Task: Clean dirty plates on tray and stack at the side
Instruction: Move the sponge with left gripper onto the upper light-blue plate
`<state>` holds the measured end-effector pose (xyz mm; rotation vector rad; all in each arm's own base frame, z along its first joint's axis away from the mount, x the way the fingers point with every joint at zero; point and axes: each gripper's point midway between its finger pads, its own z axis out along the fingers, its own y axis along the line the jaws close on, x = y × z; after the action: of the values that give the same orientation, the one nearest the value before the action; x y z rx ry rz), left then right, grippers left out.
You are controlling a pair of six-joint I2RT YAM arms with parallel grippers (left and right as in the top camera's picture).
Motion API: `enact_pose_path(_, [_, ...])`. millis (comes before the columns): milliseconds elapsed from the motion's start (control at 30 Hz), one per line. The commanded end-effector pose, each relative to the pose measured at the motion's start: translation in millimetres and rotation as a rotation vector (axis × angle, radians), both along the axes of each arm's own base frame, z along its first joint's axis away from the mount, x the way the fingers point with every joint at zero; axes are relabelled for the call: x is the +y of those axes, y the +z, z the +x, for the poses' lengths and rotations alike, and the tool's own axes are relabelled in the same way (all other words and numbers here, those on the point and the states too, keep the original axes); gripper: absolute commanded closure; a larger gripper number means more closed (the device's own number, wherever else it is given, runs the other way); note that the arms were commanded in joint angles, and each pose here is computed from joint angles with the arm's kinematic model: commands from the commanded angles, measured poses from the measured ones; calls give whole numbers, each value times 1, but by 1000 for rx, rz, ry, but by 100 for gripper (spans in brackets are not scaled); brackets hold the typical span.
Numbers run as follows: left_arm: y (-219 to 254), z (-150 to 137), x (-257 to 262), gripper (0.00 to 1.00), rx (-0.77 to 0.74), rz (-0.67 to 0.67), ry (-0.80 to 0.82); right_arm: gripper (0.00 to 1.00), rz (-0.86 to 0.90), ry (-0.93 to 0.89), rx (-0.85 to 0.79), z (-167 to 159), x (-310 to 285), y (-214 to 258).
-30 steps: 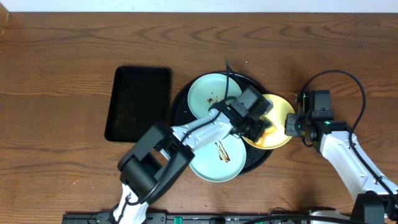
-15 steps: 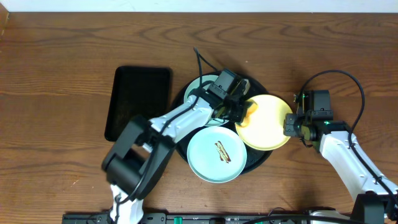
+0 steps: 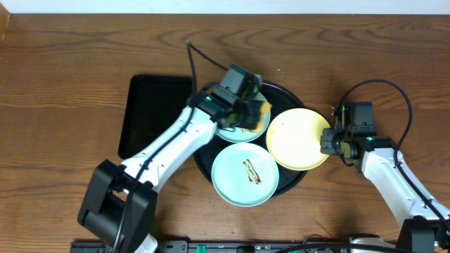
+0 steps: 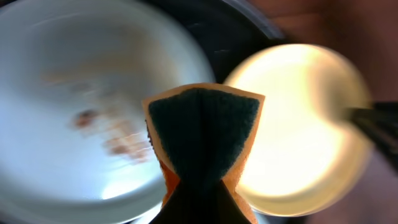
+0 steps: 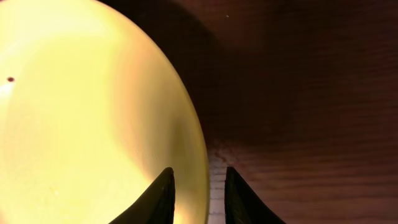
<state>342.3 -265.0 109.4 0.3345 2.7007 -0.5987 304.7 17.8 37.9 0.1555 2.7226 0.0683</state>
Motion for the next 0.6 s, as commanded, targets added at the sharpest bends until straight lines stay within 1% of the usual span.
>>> enact_pose_path(0, [-4, 18, 38, 93, -28, 99, 99, 76, 16, 9, 9, -2, 3, -2])
enact_pose_path(100, [-7, 21, 59, 92, 2, 117, 145, 83, 15, 9, 23, -6, 3, -7])
enact_pose_path(200, [-10, 25, 75, 93, 24, 128, 183, 96, 15, 9, 22, -5, 3, -8])
enact_pose_path(233, [-11, 25, 79, 93, 32, 132, 191, 99, 15, 8, 20, -4, 3, -8])
enact_pose_path(433, [-16, 18, 92, 93, 78, 157, 211, 99, -2, 1, -23, 6, 0, -2])
enact_pose_path(567, [-17, 15, 93, 92, 91, 165, 210, 99, -40, 12, -98, 20, -5, 20])
